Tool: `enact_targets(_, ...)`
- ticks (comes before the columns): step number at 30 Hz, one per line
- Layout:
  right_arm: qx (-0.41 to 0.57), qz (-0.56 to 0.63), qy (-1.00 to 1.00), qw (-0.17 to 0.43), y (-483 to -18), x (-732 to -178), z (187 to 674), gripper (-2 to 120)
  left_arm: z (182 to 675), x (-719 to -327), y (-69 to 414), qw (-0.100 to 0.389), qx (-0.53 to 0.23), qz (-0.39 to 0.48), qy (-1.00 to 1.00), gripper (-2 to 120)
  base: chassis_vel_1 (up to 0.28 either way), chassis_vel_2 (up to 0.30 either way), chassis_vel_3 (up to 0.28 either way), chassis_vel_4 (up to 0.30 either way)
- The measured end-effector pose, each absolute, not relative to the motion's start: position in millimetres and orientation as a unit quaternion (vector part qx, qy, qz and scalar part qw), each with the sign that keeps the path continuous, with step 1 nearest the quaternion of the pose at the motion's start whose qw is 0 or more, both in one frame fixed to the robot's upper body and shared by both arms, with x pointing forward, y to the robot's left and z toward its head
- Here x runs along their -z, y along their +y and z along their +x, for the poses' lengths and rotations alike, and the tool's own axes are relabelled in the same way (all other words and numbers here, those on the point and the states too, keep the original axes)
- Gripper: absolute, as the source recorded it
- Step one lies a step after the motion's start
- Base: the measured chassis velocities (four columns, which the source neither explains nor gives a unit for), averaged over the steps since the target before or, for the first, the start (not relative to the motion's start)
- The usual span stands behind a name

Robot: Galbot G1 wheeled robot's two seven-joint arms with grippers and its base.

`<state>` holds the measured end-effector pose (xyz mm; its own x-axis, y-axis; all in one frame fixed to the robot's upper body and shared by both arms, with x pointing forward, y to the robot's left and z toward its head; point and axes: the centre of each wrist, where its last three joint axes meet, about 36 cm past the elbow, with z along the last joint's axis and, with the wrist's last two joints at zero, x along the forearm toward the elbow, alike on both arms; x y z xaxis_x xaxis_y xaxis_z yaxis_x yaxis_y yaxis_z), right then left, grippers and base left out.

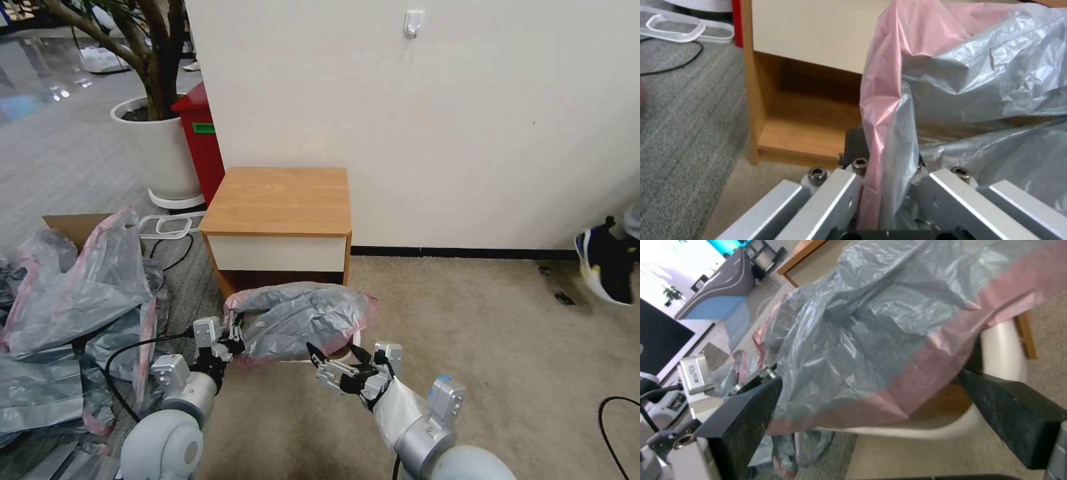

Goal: Pick up the garbage bag from the table and place it over the trash can.

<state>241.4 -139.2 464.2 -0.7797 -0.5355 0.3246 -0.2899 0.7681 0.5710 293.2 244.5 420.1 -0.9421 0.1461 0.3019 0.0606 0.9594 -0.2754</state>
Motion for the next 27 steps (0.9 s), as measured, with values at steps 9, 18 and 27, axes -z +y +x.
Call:
enact_targets(9,0.285,0.235,-0.902,0.224,-128.7,-462.0,249.7,100,289.7,-420.1,241.3,0.164,-0.135,-0.056,-0.976,0,0.000,0.000,0.000,0.000)
enact_targets(18,0.326,0.245,-0.893,0.191,-125.6,-444.9,259.9,99,287.6,-421.7,240.9,0.163,-0.136,-0.056,-0.976,0,0.000,0.000,0.000,0.000)
enact_targets(27,0.344,0.263,-0.886,0.165,-125.7,-434.1,259.7,68,289.0,-423.1,241.2,0.159,-0.139,-0.054,-0.976,0,0.000,0.000,0.000,0.000)
